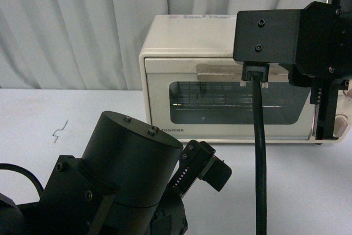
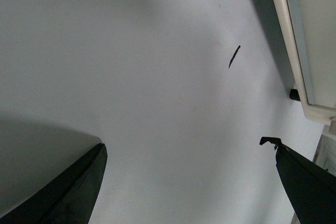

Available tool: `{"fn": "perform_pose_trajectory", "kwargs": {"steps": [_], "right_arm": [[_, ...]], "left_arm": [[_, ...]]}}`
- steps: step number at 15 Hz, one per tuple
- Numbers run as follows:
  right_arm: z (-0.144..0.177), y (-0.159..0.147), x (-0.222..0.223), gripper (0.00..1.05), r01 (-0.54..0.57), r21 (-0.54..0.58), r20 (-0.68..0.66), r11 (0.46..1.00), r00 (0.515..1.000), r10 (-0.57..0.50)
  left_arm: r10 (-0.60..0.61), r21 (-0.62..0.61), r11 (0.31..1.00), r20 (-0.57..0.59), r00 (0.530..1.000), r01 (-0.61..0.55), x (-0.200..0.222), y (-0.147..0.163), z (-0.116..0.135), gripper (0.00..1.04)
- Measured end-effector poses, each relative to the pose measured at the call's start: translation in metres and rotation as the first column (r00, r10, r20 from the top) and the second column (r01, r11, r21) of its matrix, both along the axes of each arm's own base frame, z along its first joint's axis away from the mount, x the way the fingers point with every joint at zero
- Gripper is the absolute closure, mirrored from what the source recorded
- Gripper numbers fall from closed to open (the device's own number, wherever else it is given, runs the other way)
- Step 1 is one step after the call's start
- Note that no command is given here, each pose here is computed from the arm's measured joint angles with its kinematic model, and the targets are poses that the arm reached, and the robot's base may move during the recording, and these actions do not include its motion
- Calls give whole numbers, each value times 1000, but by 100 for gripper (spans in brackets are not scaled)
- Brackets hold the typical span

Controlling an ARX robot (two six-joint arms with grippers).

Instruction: Open oven

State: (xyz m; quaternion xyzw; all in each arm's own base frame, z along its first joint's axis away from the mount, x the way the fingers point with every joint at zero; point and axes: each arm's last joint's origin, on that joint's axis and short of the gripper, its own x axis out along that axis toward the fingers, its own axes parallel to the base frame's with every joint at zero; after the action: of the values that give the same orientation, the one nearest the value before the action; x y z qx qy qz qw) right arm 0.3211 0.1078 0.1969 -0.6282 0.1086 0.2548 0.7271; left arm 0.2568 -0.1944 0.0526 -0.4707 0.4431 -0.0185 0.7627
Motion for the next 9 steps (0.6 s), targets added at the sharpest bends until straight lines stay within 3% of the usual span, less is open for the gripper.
{"fn": "perform_pose_trajectory", "kwargs": {"steps": [9], "right_arm": [[-7, 6, 2, 103, 0, 41, -62, 999, 998, 2]], "left_arm": [[0, 0, 1000, 0, 1000, 0, 0, 0, 0, 7]]}}
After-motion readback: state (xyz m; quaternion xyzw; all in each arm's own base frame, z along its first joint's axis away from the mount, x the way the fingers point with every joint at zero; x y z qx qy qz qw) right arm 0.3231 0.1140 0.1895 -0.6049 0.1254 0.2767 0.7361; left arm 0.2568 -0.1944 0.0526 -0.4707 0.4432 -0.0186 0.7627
